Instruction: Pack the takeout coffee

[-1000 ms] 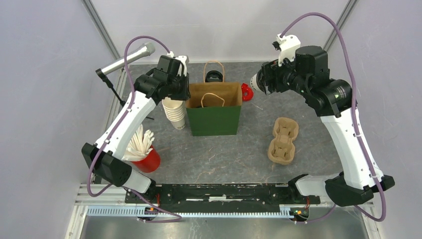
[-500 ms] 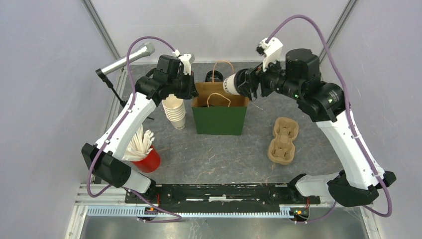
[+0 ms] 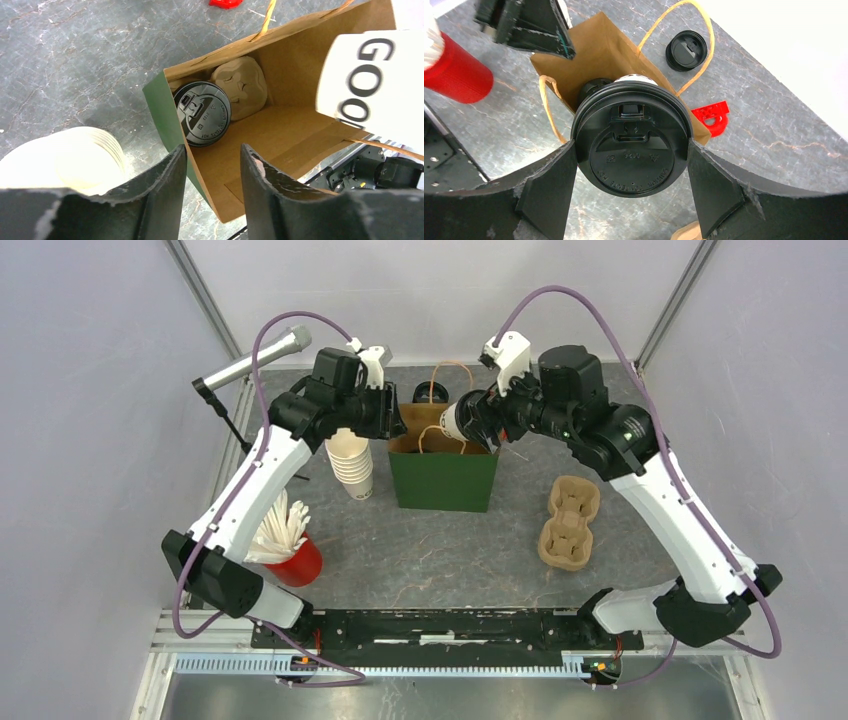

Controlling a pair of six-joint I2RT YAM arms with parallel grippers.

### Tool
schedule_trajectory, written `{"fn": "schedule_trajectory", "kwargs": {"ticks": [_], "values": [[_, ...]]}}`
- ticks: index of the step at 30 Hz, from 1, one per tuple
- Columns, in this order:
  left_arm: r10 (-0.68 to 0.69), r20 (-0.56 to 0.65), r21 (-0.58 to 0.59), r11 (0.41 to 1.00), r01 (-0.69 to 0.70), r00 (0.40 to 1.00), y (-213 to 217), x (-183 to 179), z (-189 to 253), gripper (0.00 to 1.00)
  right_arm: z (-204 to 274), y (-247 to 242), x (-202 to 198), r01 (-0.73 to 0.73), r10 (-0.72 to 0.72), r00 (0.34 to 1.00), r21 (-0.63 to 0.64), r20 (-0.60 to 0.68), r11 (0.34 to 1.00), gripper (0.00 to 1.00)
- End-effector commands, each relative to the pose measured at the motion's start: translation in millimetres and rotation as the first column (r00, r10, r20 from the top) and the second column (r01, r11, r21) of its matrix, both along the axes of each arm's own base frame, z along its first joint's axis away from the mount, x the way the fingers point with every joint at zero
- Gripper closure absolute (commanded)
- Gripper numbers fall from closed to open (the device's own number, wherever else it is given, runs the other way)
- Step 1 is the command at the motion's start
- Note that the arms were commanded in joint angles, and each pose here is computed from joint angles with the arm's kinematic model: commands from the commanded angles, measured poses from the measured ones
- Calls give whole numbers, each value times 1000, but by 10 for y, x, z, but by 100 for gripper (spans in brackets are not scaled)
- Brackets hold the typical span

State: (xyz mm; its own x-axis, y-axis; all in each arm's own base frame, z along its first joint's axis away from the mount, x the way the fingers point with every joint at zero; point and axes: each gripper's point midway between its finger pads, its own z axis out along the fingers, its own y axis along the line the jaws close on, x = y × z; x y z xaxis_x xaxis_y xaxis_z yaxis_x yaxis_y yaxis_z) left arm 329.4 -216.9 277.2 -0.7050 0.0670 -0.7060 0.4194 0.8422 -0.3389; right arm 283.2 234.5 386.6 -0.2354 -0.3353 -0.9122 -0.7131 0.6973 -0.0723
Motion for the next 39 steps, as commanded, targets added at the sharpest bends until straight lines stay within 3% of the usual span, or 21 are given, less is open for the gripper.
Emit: {"fn": "schedule_trajectory", "kwargs": {"ticks": [1,15,23,39], "values": [[35,55,-14,999,-34,998,94,-62,349,47,-2,73,141,-47,53,994,-63,98,997,39],[81,-34,8,997,-81,996,211,-261,364,35,-308,171,-18,-130,137,989,-110,55,985,40],[98,-114,-74,992,-107,989,109,-348,445,35,-357,214,-194,-156,162,986,-126,38,980,40],[81,-110,20,997,-79,991,211,-362,102,42,-495,340,-478,-214,219,976,-168,7,962,41]]}}
